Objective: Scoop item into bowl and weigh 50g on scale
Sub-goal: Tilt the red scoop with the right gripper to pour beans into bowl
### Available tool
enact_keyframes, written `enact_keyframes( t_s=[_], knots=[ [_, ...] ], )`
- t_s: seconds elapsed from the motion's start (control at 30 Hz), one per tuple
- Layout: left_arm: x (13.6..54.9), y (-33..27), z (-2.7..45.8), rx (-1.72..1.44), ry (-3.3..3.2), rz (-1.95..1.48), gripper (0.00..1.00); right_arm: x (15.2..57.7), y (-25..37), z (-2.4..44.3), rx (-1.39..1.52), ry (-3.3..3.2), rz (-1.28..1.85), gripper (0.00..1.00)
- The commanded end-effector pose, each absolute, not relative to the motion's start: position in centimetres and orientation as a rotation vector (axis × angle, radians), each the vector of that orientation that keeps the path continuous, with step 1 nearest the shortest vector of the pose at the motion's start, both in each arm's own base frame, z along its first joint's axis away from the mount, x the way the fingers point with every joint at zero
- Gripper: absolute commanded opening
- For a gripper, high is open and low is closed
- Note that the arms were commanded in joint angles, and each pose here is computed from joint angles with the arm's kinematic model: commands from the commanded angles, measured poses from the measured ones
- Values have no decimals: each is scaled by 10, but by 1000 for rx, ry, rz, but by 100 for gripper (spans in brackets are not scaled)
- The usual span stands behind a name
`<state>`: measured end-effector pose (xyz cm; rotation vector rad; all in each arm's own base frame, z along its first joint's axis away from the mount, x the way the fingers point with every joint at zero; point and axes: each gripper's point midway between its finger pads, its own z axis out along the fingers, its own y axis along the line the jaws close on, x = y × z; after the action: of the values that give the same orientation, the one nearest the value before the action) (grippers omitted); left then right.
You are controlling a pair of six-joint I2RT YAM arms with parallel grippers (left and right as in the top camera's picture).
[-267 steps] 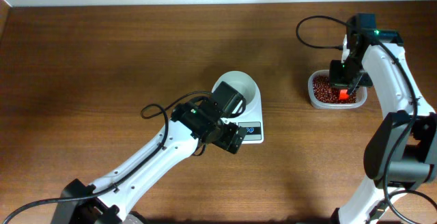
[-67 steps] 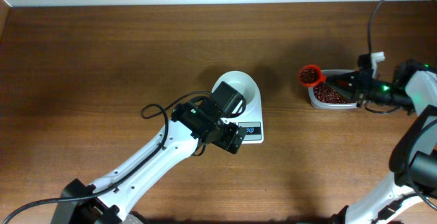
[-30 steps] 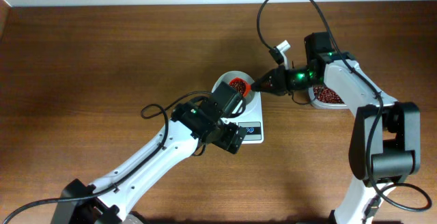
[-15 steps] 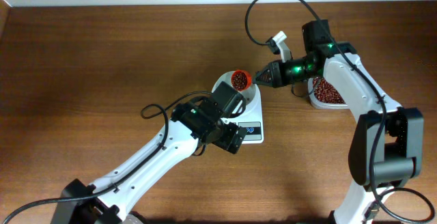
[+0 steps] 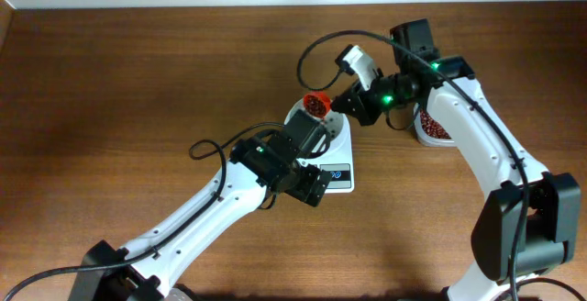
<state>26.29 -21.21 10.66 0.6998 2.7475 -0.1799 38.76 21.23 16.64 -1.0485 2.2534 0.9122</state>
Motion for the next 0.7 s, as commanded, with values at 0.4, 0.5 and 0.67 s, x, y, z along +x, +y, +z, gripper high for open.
enact_keyframes(
  t_s=[0.4, 0.5, 0.67],
  knots=[
    [268, -214, 111, 678, 2737, -177, 99, 394, 215, 190, -1223, 2057, 795, 4],
    [268, -214, 111, 678, 2737, -177, 99, 394, 215, 190, -1223, 2058, 796, 4],
    [268, -215, 111, 678, 2737, -178, 99, 394, 215, 190, -1223, 2058, 796, 4]
  ],
)
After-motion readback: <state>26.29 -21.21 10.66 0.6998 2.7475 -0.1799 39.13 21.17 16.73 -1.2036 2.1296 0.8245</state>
